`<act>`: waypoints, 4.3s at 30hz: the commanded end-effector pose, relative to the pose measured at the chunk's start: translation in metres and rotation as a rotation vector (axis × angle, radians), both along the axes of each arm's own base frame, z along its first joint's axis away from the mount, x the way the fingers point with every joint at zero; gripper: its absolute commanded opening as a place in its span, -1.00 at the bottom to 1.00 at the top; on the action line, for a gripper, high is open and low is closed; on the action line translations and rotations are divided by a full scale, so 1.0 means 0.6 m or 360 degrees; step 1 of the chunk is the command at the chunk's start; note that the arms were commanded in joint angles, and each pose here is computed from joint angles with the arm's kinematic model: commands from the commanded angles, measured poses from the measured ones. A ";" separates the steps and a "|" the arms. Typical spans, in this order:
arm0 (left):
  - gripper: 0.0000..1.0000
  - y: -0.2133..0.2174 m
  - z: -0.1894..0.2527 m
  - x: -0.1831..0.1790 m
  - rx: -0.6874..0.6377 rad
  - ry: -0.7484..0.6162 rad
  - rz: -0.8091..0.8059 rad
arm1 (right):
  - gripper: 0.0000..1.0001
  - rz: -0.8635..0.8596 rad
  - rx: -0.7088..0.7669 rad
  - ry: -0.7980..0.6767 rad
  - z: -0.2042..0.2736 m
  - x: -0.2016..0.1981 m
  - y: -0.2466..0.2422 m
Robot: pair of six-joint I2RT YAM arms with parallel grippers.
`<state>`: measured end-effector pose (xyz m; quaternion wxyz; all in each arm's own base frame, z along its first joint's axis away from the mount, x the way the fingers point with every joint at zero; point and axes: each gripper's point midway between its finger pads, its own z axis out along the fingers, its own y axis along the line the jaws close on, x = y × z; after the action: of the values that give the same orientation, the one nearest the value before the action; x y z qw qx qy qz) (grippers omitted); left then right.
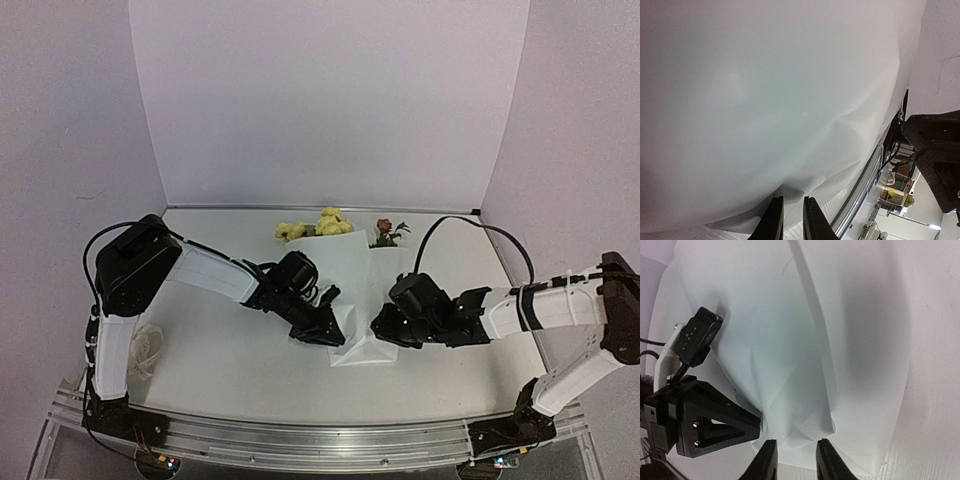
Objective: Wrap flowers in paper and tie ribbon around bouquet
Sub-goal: Fold the wrapping paper along the fold line into a two-thirds folded shape, then adjust the 2/3-folded wrapping paper with the folded bouquet.
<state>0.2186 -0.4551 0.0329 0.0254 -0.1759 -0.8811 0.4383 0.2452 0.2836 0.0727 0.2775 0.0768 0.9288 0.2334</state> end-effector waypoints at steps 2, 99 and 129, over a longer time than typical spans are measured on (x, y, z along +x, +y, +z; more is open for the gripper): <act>-0.68 -0.013 0.019 0.008 -0.0032 -0.0072 -0.0022 | -0.38 0.0001 -0.0051 0.0036 -0.027 0.004 -0.008; 0.25 0.219 0.094 0.458 -0.0250 0.0030 0.1350 | -1.00 0.0255 -0.0295 0.0112 -0.100 -0.021 0.004; -0.86 0.169 0.050 0.431 0.0024 0.0137 0.1111 | -1.00 0.0333 -0.0333 0.0044 -0.080 -0.015 0.017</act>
<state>0.4781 -0.3592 0.0433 -0.0749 0.1757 -0.8831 0.4284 0.2318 0.2852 0.0136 0.2324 -0.0274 0.9587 0.1615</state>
